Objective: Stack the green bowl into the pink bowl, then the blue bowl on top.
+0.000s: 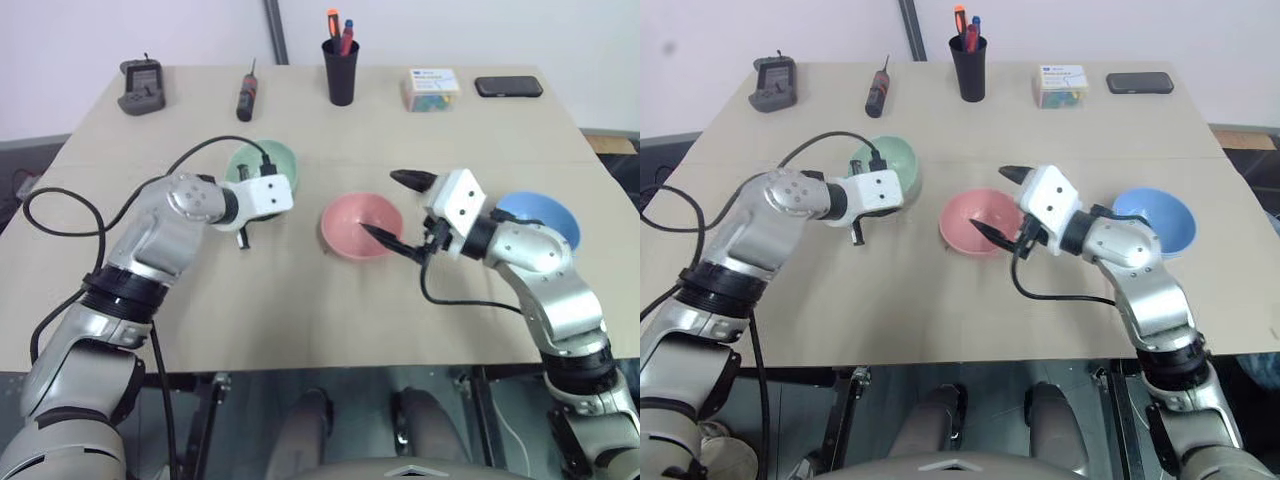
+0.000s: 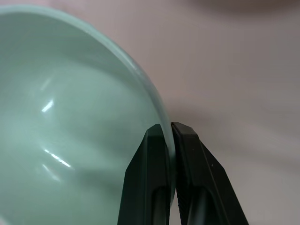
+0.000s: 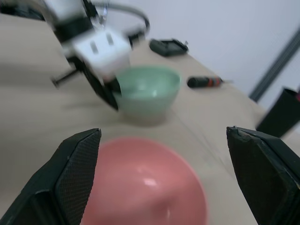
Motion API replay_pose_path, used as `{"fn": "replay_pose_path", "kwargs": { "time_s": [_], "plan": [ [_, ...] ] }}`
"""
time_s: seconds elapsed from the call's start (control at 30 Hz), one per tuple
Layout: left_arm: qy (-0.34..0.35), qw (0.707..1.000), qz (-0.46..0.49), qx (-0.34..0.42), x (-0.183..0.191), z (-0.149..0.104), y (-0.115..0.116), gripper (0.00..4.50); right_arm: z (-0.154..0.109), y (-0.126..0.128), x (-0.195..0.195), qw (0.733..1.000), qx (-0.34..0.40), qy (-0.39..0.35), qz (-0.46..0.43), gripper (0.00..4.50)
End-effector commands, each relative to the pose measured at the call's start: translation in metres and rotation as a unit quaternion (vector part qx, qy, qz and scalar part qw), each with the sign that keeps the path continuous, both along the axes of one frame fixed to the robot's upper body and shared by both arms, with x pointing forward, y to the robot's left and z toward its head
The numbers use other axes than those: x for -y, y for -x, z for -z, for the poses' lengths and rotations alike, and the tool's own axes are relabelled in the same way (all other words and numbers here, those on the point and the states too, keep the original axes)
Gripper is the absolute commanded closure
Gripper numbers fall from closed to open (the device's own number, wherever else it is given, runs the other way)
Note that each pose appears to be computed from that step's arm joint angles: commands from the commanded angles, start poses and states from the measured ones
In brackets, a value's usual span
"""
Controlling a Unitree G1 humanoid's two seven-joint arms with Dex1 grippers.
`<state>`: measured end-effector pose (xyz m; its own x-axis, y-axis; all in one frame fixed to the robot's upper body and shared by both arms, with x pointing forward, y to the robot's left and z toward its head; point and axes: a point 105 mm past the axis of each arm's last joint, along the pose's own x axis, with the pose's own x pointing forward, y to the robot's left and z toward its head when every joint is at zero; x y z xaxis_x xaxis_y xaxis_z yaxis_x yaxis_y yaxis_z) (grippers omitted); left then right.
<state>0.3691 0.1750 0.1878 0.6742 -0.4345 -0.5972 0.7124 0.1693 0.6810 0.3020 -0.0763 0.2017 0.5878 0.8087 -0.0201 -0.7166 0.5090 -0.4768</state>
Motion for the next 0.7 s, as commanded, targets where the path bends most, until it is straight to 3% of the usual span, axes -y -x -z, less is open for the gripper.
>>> {"fn": "replay_pose_path", "kwargs": {
  "time_s": [0.03,0.17,0.33,0.37,0.4,0.6,0.7],
  "plan": [
    [0.038,0.993,0.1,0.045,0.033,-0.047,0.026,4.23,-0.006,0.005,0.027,0.999,0.012,-0.01,0.038,0.0],
    [0.075,0.977,0.194,0.042,0.073,-0.055,0.049,4.23,0.001,0.004,0.056,0.996,-0.001,-0.002,0.093,0.0],
    [0.068,0.952,0.298,0.01,0.099,-0.028,0.069,4.23,0.005,0.005,0.072,0.991,-0.001,0.005,0.133,0.0],
    [0.064,0.95,0.304,0.002,0.1,-0.024,0.069,3.68,0.005,0.006,0.074,0.99,0.0,0.006,0.138,0.0],
    [0.061,0.95,0.306,-0.004,0.1,-0.021,0.068,3.52,0.006,0.007,0.075,0.99,0.0,0.007,0.14,0.0],
    [0.046,0.958,0.282,0.014,0.095,-0.019,0.054,1.0,0.01,0.01,0.084,0.985,-0.007,0.004,0.17,0.0],
    [0.095,0.963,0.252,0.004,0.09,-0.033,0.053,1.0,0.023,0.002,0.104,0.974,-0.031,0.027,0.222,0.0]
  ]
}}
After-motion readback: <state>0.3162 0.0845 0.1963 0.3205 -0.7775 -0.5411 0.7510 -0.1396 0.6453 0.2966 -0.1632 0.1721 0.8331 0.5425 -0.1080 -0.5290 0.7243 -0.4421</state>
